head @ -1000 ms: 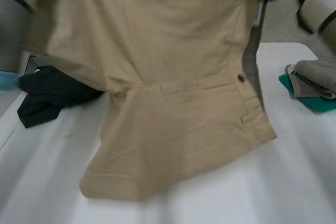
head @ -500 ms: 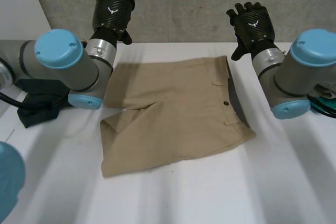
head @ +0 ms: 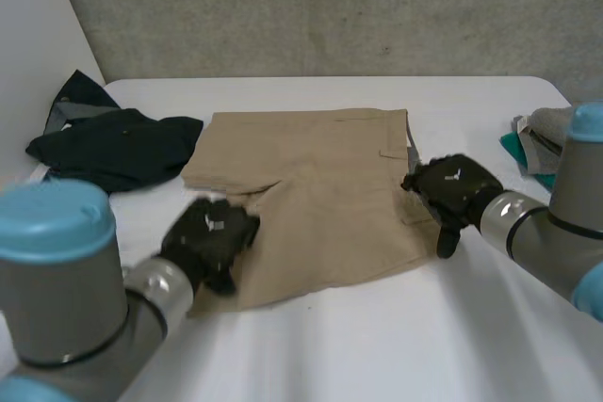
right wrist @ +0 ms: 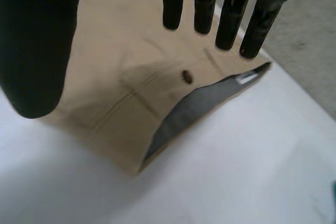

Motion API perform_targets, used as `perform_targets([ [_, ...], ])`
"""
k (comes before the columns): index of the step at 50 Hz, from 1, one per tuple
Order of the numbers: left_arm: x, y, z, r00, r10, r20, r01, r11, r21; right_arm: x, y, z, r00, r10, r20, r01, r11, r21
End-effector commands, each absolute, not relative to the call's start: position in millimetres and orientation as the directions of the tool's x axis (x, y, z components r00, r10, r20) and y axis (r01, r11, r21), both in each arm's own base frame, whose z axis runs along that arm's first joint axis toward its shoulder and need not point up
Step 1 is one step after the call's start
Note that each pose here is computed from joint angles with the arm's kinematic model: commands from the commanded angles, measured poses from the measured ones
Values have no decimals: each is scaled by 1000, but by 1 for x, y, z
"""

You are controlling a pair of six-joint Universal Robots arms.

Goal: Fold the laundry.

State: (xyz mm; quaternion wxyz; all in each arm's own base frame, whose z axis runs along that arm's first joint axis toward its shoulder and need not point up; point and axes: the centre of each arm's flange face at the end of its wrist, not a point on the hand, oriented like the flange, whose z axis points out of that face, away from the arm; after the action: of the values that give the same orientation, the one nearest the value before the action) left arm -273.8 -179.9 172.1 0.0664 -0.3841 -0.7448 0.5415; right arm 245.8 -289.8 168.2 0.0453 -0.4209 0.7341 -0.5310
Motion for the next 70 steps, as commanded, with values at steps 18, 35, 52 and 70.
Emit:
perform_targets([
  [18, -257, -181, 139, -782, 581, -225, 453, 282, -846, 243, -310, 125, -598, -691, 406, -570, 12, -821],
  [35, -259, -198, 135, -812, 523, -258, 420, 219, -881, 236, -296, 127, -608, -694, 385, -574, 50, -817],
  [52, -244, -143, 132, -635, 657, -407, 654, 175, -736, 209, -251, 150, -558, -789, 256, -683, 262, -682],
  [70, -234, -183, 191, -742, 503, -442, 550, 82, -831, 204, -255, 151, -555, -771, 311, -681, 207, -702],
])
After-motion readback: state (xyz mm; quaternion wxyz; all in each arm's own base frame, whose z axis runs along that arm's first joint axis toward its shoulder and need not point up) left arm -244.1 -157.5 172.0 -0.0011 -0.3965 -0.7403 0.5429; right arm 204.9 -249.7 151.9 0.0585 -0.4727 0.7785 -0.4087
